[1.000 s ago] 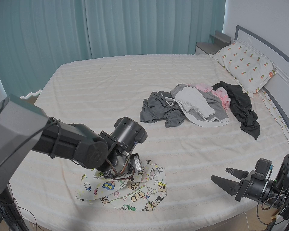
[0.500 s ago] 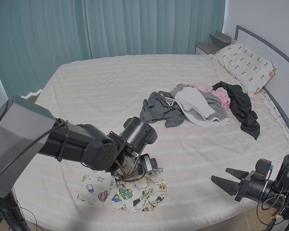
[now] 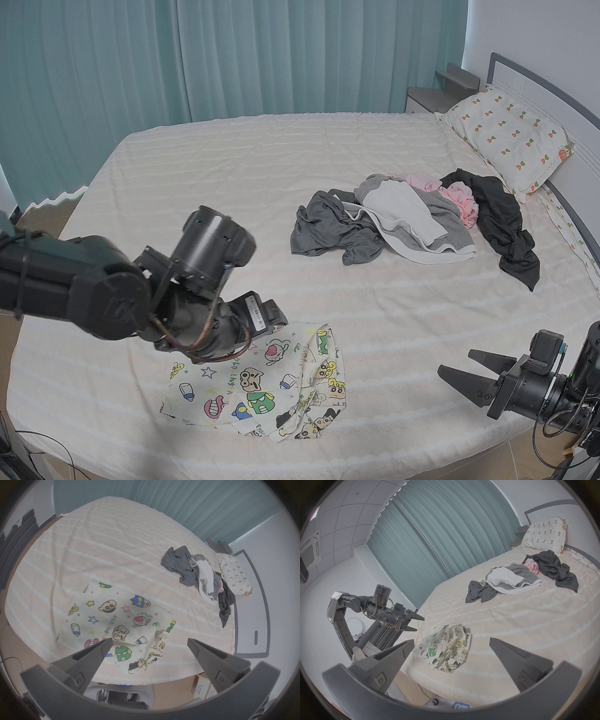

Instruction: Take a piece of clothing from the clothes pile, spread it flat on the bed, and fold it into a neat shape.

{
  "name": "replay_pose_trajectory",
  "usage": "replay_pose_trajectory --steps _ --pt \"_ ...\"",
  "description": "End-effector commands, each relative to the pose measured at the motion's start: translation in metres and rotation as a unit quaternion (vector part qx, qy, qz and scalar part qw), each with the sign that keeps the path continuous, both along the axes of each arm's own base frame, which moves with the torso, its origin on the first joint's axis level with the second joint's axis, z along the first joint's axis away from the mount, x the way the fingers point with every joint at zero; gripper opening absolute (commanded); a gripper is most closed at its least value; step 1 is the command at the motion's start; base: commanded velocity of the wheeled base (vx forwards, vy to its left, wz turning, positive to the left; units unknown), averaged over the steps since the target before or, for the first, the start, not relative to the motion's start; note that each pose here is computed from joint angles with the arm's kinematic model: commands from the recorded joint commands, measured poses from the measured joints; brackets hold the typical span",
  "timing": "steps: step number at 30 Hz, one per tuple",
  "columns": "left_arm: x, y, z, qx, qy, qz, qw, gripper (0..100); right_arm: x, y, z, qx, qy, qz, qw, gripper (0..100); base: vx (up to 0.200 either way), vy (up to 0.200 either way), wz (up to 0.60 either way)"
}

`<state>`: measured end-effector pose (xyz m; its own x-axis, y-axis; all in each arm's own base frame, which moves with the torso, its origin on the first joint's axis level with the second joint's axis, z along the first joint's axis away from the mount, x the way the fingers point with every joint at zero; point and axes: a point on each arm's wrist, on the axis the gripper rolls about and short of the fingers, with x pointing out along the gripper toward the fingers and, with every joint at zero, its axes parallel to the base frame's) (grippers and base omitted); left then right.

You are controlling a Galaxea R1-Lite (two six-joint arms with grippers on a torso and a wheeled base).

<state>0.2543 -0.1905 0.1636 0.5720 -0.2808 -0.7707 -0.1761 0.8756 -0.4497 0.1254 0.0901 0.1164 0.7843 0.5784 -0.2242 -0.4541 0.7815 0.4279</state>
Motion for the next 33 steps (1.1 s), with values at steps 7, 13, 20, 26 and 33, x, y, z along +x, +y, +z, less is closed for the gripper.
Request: replay_pose_trajectory --steps 7,13,20,26,33 --pt "-0.074 0.086 -0.006 -0.079 -0.055 0.070 0.9929 100 0.002 0.002 -0.007 -0.007 0.021 0.005 0.9997 100 0.000 0.000 0.00" --pt "-0.087 0.094 -0.014 -0.113 -0.046 0.081 0.9893 100 0.008 0.006 -0.015 -0.021 0.043 0.009 0.9988 100 -0.200 0.000 0.00" --pt "-0.102 0.102 -0.021 -0.140 -0.059 0.070 0.9860 100 0.017 0.014 -0.023 -0.035 0.062 0.011 0.9974 100 0.000 0.000 0.00" --pt "-0.112 0.111 -0.023 -0.159 -0.079 0.070 0.9816 100 0.033 0.037 -0.030 -0.046 0.076 0.035 0.9955 100 0.000 0.033 0.00" --pt "-0.108 0.125 -0.025 -0.187 -0.059 0.076 0.9777 100 0.055 0.070 -0.047 -0.061 0.095 0.060 0.9918 100 0.000 0.200 0.00"
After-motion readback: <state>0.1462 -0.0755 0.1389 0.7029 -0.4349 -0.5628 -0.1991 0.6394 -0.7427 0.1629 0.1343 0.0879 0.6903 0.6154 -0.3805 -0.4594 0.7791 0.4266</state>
